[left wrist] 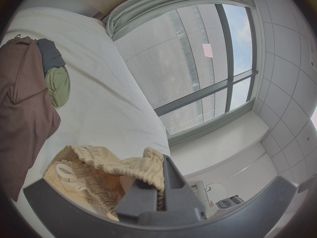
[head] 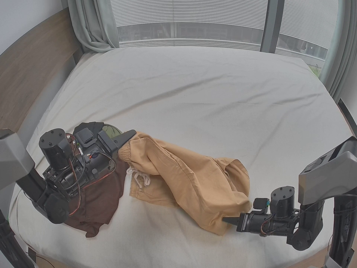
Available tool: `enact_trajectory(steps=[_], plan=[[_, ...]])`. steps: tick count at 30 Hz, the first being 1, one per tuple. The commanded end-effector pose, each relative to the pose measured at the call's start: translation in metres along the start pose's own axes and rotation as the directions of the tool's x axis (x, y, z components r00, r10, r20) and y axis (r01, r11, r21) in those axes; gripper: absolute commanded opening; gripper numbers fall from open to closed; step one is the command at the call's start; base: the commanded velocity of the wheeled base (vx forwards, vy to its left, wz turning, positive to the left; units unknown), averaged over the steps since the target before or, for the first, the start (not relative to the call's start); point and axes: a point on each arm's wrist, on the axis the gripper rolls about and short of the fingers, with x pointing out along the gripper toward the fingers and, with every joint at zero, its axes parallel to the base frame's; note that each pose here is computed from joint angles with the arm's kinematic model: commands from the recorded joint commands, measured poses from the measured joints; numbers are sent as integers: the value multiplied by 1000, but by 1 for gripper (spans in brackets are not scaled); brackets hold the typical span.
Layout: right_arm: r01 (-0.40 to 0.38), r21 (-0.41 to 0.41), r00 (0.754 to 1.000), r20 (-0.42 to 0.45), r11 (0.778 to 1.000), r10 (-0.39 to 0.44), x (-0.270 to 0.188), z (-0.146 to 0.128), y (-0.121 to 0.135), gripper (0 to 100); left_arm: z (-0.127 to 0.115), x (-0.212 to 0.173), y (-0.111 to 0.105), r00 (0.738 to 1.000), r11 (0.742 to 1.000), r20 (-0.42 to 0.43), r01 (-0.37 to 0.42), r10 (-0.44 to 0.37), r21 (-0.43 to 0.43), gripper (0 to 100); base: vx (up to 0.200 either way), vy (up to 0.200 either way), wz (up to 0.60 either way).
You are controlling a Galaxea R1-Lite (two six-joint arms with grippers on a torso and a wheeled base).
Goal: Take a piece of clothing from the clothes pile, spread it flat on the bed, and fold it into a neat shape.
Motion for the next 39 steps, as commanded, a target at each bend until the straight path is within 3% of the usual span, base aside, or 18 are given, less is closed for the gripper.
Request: enact_trajectory(steps=[1,19,20,23,31,37,39], plan=[[-24,-7,997,77,1000,24,-21,16,9,0,-4,1,9,999,1000,-23,-25,24,-11,0,0,0,0],[-102,-25,955,278,994,105,-64,70,2,0,-2,3,24,997,997,-22,-68,68,-21,0,0,0,0],[-127,-40,936,325,991,133,-70,86,1,0,-3,3,26,997,997,-24,-72,72,-22,0,0,0,0],[-147,-41,920,362,988,152,-76,96,2,0,-2,3,31,996,996,-22,-85,85,-23,0,0,0,0],[-137,-40,894,425,990,141,-85,113,-7,0,4,5,46,992,992,-5,-123,123,-33,0,0,0,0],[-144,-25,904,404,989,141,-88,110,-13,0,-3,6,57,988,987,-29,-156,155,-44,0,0,0,0],[-130,12,924,364,991,116,-77,103,-22,0,-8,6,64,983,984,-46,-177,176,-29,0,0,0,0]])
